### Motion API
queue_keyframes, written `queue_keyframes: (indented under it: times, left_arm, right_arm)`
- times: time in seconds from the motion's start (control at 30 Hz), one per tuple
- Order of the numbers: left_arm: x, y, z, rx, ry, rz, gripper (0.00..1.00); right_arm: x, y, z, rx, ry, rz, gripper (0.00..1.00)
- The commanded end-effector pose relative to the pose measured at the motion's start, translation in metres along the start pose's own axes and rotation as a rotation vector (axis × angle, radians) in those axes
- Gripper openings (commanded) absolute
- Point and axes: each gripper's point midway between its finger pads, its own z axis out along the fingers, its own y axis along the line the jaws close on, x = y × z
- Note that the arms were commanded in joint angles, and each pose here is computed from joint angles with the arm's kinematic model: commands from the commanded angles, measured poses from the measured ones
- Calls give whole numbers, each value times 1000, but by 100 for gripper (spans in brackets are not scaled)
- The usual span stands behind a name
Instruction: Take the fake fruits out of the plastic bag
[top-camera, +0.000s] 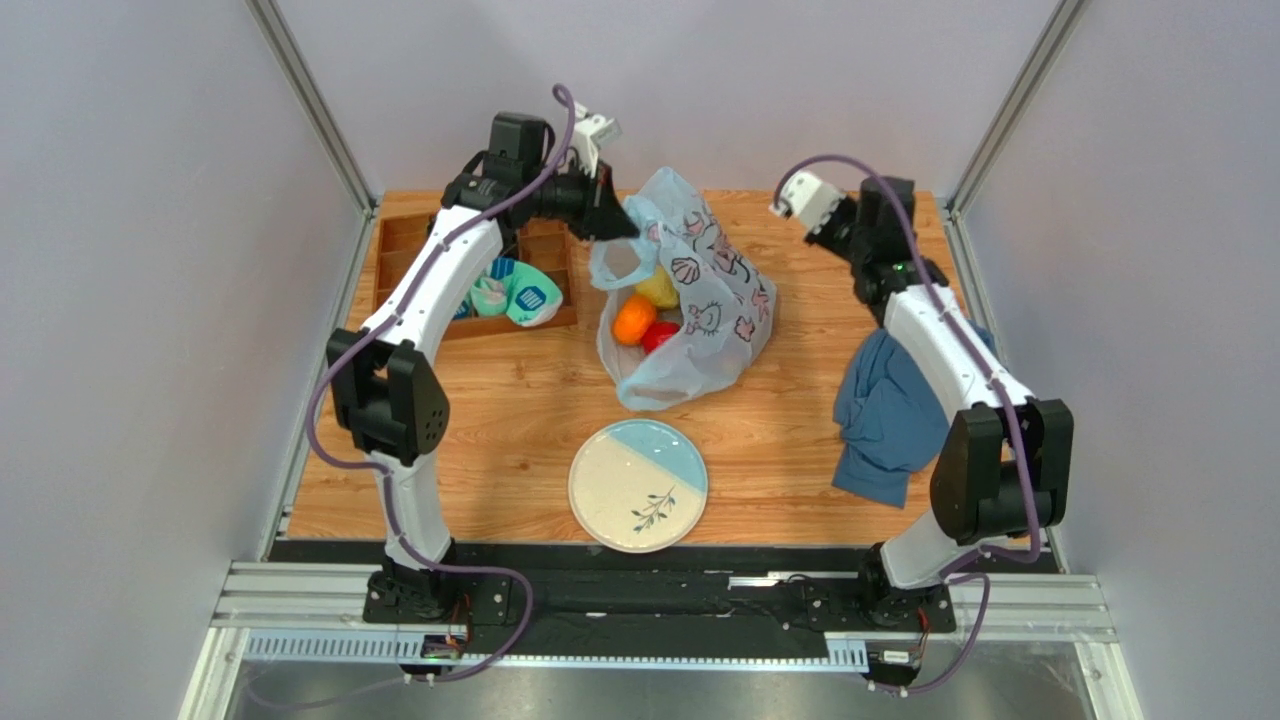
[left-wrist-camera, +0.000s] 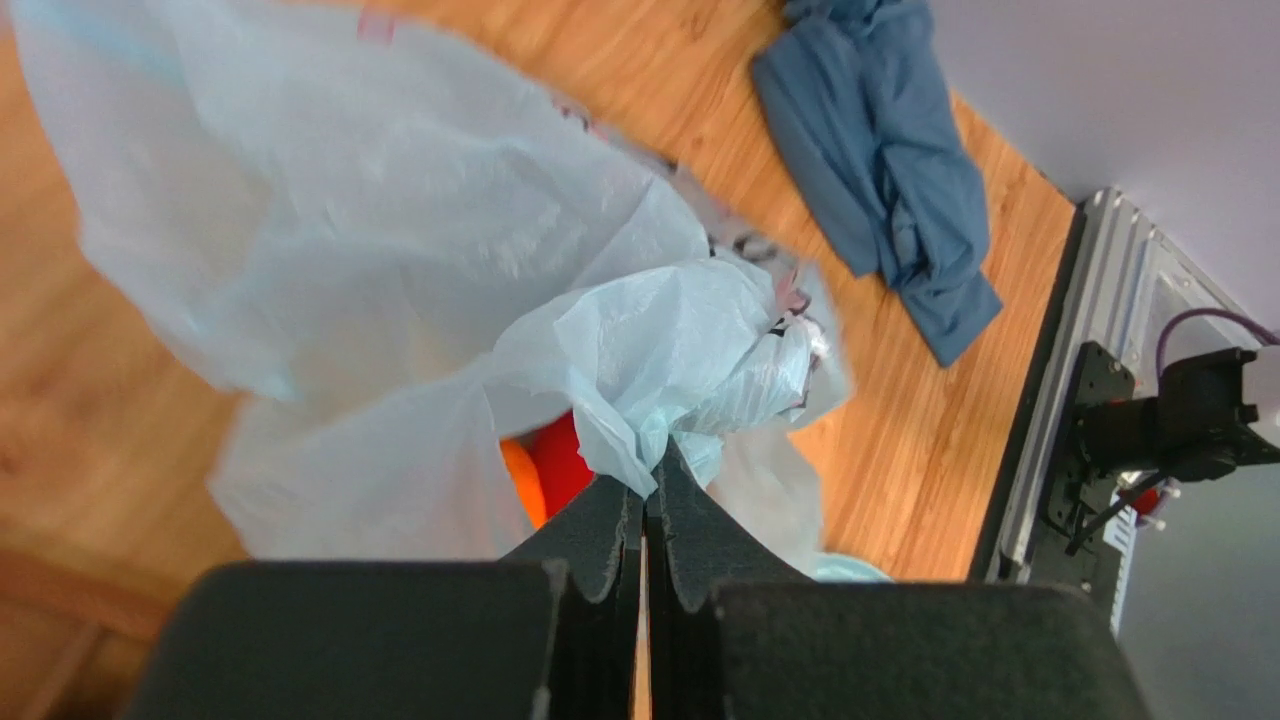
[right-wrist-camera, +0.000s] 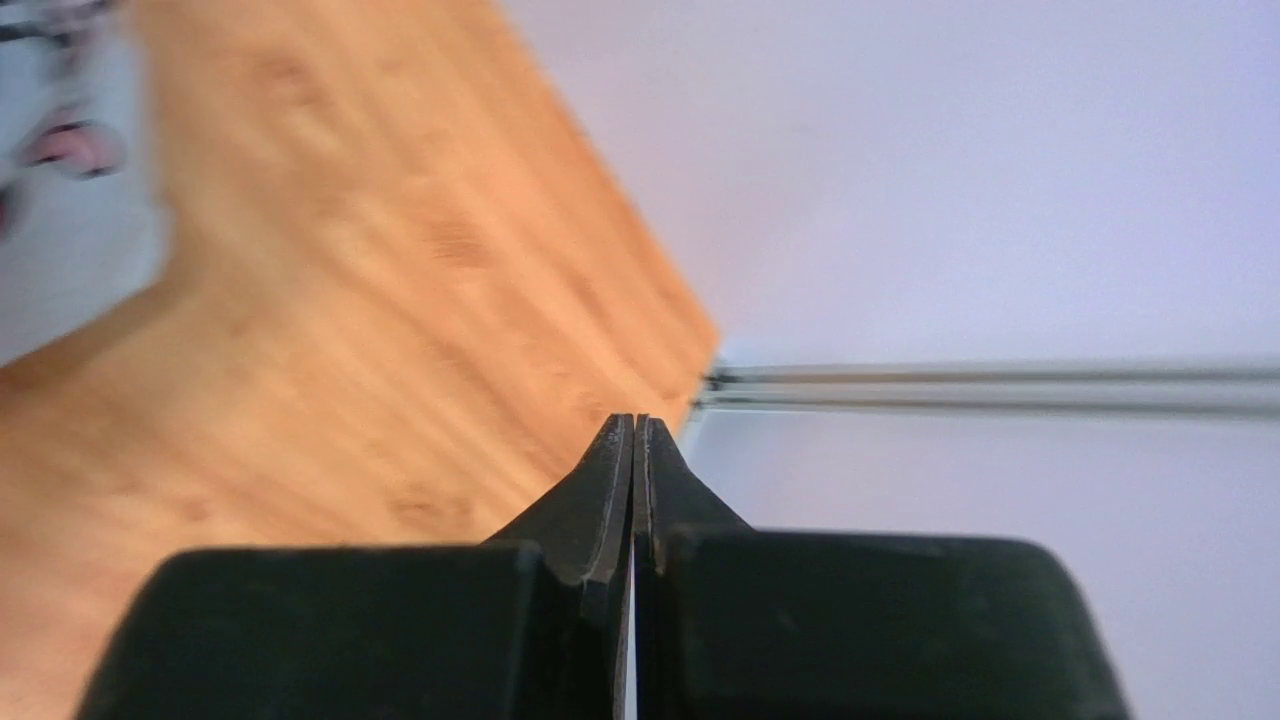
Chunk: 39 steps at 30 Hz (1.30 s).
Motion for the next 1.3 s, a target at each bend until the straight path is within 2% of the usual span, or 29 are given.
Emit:
queue_keyframes:
  times: [0.0,0.03,0.1,0.13,0.17,0.2,0.23,0.27,0.3,0.33,0.4,0.5,0.63,0.8,0.93,1.1,1.2,1.27]
  left_arm:
    - [-54,-27,0,143,-99,74,0]
    - [-56,-30,0,150,-104,72,0]
    - [-55,-35,-3,153,-111,46,0]
    - [-41,-32,0,155,-86,6,0]
    - [-35,-33,1,159,-78,-21,0]
    - [-34,-34,-2,158,-79,-30,0]
    - [-23,-31,1,158,-61,-67,0]
    - [-19,-32,1,167,-55,-109,0]
    - [-20,-30,0,167,-68,-118,0]
    - [-16,-28,2,167,-62,-147,0]
    - [-15,-27,1,177,-65,-188,0]
    - [-13,-25,-2,184,-63,-222,0]
    - [-6,-21,-7,187,-61,-247,0]
    - [1,-17,-12,184,-61,-265,0]
    - [6,-18,-14,182,-57,-264,0]
    - [6,-21,-17,184,-58,-267,0]
    - [3,-21,-18,185,-63,-262,0]
    - [3,-18,-17,181,-60,-263,0]
  right_arm:
    - [-24,-66,-19,138,-50,58,0]
    - [-30,-59,-29,100,-52,76,0]
    - [-68,-38,-62,-38,-183,128,25]
    - [-81,10,-77,-213,-197,125,37]
    - [-108,31,-109,-302,-310,89,53]
    - [-103,75,-117,-407,-305,61,59]
    - [-127,113,-134,-483,-376,-5,65]
    - [-134,129,-156,-492,-428,-50,75]
    - [-137,151,-164,-530,-464,-118,79]
    - [-135,196,-174,-622,-494,-186,82]
    - [-139,237,-186,-699,-538,-296,82]
    - [-139,286,-183,-822,-526,-339,82]
    - [-162,316,-171,-862,-542,-379,82]
    - [-189,324,-152,-835,-550,-388,81]
    - [-187,323,-128,-791,-480,-411,77]
    - [-167,325,-113,-772,-425,-476,76]
    - [-139,323,-104,-815,-327,-508,66]
    - [-127,310,-98,-828,-270,-507,45]
